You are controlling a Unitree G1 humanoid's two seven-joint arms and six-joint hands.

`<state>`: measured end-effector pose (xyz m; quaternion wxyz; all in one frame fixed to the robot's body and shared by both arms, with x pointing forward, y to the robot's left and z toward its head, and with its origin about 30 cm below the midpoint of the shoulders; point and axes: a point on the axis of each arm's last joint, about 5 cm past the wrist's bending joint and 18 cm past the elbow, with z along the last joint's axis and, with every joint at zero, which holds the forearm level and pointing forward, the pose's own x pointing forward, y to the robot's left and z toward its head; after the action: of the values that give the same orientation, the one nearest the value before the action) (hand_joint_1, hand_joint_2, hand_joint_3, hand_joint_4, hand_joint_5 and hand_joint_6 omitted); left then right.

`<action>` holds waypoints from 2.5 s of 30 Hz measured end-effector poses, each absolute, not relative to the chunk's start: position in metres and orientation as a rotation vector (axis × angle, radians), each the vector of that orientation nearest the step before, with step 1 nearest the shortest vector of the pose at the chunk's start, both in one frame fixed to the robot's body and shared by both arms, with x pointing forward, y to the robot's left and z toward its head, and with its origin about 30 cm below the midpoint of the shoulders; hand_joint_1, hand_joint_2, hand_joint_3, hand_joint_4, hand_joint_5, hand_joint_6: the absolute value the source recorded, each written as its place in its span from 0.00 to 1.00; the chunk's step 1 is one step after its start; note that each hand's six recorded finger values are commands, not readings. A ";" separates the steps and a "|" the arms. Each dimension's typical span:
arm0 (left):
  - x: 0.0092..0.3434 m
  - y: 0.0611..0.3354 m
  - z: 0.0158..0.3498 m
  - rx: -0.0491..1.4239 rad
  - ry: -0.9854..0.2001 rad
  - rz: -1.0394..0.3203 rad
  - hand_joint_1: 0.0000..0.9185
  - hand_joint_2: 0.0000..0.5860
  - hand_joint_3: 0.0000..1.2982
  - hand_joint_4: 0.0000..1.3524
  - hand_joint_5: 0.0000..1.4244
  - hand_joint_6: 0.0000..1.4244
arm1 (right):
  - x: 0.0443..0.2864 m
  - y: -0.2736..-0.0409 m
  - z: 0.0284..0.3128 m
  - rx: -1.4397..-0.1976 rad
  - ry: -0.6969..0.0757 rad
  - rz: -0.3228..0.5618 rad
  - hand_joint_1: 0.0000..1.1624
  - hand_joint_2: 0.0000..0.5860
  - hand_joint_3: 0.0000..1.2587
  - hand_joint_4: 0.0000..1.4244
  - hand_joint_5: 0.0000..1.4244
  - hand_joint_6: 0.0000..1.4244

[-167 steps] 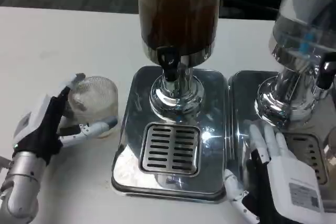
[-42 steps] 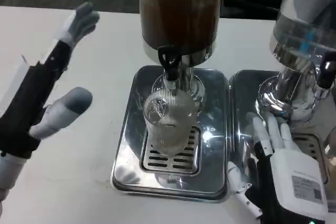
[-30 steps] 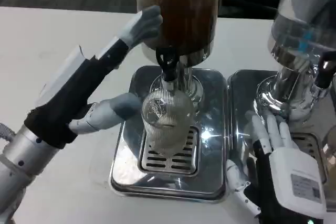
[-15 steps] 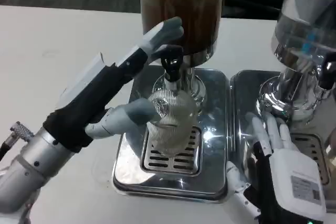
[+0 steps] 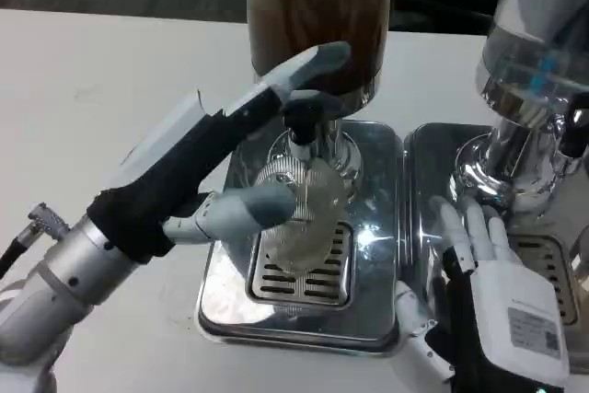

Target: Grasp the cup under the faucet to collect the drink, then remove the cup.

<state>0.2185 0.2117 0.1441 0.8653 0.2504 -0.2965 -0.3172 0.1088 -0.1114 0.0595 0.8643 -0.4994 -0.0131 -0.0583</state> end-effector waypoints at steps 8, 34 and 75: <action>0.215 0.214 0.149 0.630 -0.656 -0.665 0.00 0.15 0.08 0.04 0.19 0.14 | 0.110 -0.111 0.060 -1.045 -0.031 -0.122 0.12 0.85 0.07 0.00 0.00 0.10; 0.214 0.213 0.149 0.644 -0.661 -0.650 0.00 0.16 0.09 0.04 0.19 0.14 | 0.143 -0.113 0.073 -0.769 -0.057 0.121 0.35 0.44 0.00 0.00 0.00 0.00; 0.209 0.213 0.151 0.649 -0.676 -0.604 0.00 0.18 0.10 0.03 0.16 0.12 | 0.174 -0.098 0.068 -0.661 -0.006 0.191 0.36 0.44 0.00 0.00 0.00 0.00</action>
<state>0.2087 0.2126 0.1509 0.8487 0.3079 -0.3206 -0.2867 0.1736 -0.0981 0.0678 0.9414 -0.3241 -0.0031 0.0937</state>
